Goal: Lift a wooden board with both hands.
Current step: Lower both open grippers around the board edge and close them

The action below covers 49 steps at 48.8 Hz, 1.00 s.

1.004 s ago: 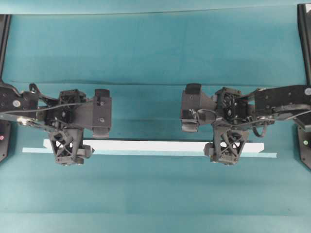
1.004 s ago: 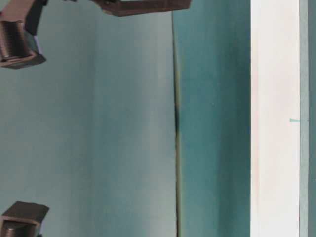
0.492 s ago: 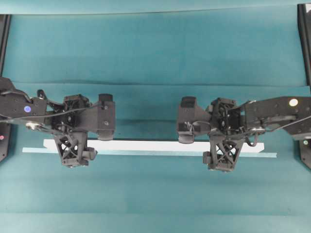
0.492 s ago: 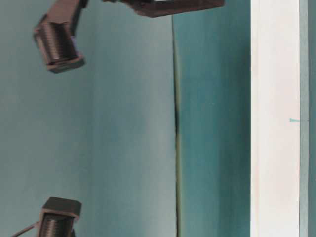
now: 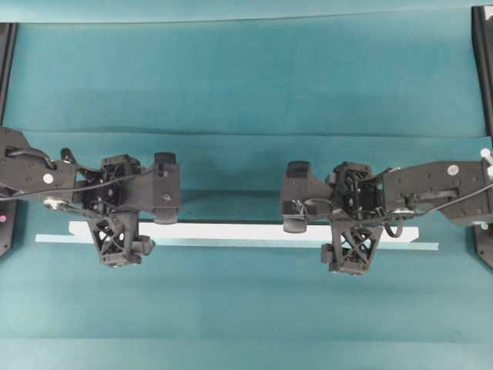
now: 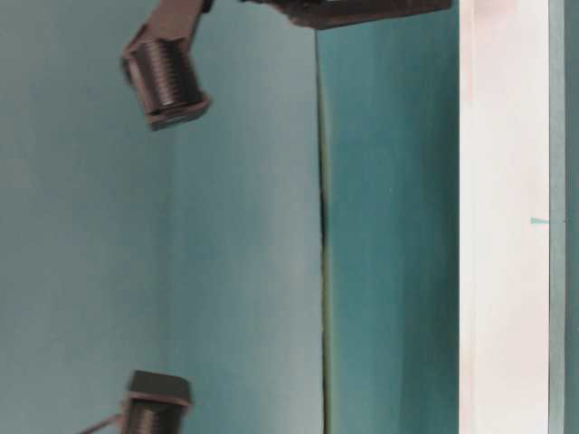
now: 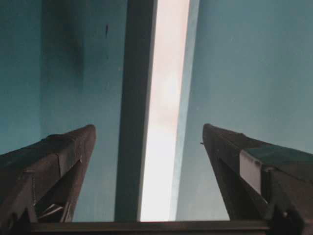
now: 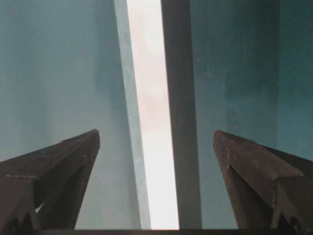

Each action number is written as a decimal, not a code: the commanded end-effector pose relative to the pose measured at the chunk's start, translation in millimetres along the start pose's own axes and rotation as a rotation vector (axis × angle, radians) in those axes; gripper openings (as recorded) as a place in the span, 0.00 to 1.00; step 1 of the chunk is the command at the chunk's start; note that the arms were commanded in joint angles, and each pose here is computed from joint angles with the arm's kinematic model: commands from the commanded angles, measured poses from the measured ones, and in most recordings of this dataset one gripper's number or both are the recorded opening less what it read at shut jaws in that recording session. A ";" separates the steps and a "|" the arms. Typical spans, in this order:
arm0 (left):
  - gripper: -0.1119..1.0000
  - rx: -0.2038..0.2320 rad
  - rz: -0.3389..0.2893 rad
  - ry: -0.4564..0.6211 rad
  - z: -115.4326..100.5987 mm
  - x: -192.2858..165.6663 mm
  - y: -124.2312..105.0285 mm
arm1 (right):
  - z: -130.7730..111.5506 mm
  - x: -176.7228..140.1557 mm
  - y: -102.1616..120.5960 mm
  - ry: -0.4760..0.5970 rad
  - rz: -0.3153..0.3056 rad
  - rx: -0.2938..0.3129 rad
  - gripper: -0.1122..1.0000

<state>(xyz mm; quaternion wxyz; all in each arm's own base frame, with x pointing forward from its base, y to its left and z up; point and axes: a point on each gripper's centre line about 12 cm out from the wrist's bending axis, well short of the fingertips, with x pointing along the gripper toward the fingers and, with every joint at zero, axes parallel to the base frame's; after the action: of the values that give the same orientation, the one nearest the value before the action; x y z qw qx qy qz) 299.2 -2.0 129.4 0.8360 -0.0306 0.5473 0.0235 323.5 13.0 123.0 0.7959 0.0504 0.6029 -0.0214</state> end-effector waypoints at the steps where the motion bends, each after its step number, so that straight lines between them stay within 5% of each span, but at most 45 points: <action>1: 0.98 -0.004 0.002 -0.008 -3.5 4.7 2.2 | -1.8 9.1 -0.3 0.000 -0.003 -0.011 0.95; 49: 0.98 0.002 -0.005 -0.038 -3.0 16.4 -0.5 | -1.2 19.7 -5.4 -0.014 -0.008 0.000 0.95</action>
<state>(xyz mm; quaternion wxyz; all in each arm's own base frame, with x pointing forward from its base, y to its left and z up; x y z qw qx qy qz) 298.3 -1.3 109.3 0.8397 -0.0324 0.5415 0.0238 325.6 8.3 105.0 0.7993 0.0497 0.5983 -0.0266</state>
